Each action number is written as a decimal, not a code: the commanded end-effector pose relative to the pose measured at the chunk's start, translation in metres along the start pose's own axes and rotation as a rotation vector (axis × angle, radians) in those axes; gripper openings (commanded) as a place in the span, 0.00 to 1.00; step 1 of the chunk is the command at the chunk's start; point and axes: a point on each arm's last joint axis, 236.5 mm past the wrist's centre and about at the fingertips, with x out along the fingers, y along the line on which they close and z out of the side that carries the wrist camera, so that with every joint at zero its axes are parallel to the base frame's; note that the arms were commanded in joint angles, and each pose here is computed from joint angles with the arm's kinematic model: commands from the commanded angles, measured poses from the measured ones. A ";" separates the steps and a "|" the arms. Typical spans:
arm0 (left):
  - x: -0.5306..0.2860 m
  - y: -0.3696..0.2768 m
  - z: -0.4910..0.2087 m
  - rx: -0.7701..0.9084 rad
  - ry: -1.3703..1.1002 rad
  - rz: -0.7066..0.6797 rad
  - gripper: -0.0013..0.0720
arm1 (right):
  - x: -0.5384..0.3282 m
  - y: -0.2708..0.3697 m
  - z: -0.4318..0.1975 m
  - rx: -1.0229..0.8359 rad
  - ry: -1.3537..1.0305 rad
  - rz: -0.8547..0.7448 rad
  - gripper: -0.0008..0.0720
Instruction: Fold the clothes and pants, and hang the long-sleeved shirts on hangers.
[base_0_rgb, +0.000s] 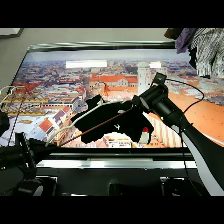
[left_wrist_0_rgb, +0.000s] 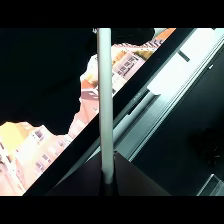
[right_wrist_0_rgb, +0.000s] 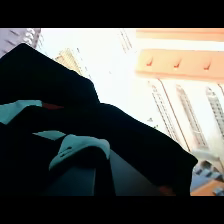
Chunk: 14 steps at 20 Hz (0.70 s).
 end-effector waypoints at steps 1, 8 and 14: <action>0.000 0.001 -0.002 0.000 0.009 0.002 0.06 | 0.000 0.001 0.002 0.017 -0.009 0.002 0.07; -0.002 -0.001 -0.002 0.004 0.007 0.000 0.06 | 0.000 -0.004 0.011 0.068 -0.045 -0.013 0.07; 0.006 0.006 -0.003 0.012 0.029 -0.004 0.06 | -0.003 0.011 0.009 0.050 -0.011 0.063 0.07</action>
